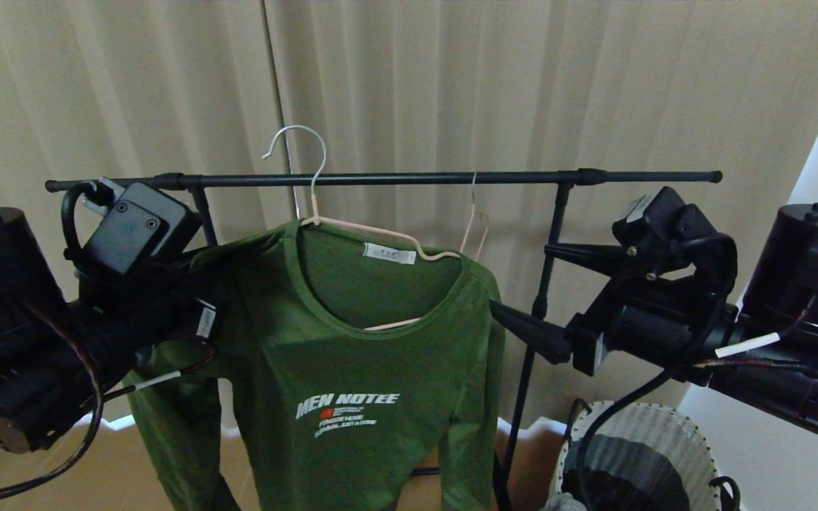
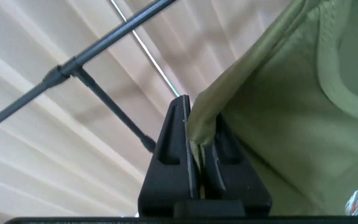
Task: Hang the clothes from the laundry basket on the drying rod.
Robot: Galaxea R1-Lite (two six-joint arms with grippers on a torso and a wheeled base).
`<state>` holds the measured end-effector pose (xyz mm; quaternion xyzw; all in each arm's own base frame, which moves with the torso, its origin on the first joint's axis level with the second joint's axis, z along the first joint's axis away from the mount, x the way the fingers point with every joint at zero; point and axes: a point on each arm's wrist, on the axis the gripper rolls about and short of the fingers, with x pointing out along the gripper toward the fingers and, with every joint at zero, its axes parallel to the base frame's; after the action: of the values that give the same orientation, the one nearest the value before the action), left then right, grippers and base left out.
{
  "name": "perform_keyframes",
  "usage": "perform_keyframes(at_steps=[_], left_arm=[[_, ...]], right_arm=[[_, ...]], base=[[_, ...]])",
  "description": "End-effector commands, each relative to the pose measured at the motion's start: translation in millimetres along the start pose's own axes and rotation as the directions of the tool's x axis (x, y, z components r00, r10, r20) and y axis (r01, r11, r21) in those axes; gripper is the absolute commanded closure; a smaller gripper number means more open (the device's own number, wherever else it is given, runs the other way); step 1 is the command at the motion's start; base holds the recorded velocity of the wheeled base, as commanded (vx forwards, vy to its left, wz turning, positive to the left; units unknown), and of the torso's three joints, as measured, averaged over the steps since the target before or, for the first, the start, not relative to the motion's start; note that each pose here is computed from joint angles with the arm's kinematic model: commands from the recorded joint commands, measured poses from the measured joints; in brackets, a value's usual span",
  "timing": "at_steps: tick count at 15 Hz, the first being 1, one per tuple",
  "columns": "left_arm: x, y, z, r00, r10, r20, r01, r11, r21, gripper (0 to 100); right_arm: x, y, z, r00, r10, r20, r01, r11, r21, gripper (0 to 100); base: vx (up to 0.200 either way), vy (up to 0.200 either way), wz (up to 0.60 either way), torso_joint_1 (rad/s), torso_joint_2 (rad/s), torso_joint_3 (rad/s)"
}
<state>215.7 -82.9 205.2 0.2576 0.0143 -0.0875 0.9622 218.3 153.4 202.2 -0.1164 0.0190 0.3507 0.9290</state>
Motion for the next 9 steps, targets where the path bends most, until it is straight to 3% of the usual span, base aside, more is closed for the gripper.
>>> perform_keyframes(at_steps=[1,5,9], left_arm=[[8,-6.1,-2,1.0,-0.012,0.003,0.012,1.0,0.001,100],[14,-22.6,1,0.998,-0.053,0.04,0.053,0.999,0.005,100],[12,-30.2,3,0.995,-0.083,0.051,0.083,0.997,0.011,100]], right_arm=[[12,0.0,9.0,1.0,0.004,0.029,-0.003,0.999,-0.039,0],[36,-5.0,20.5,0.999,-0.005,0.033,0.009,0.99,-0.14,0],[55,-7.1,20.2,1.0,-0.009,0.002,0.009,0.984,-0.177,0]], base=[[0.0,0.0,0.0,0.0,0.0,0.0],[0.0,0.0,0.0,0.0,0.0,0.0],[0.0,0.0,0.0,0.0,0.0,0.0]])
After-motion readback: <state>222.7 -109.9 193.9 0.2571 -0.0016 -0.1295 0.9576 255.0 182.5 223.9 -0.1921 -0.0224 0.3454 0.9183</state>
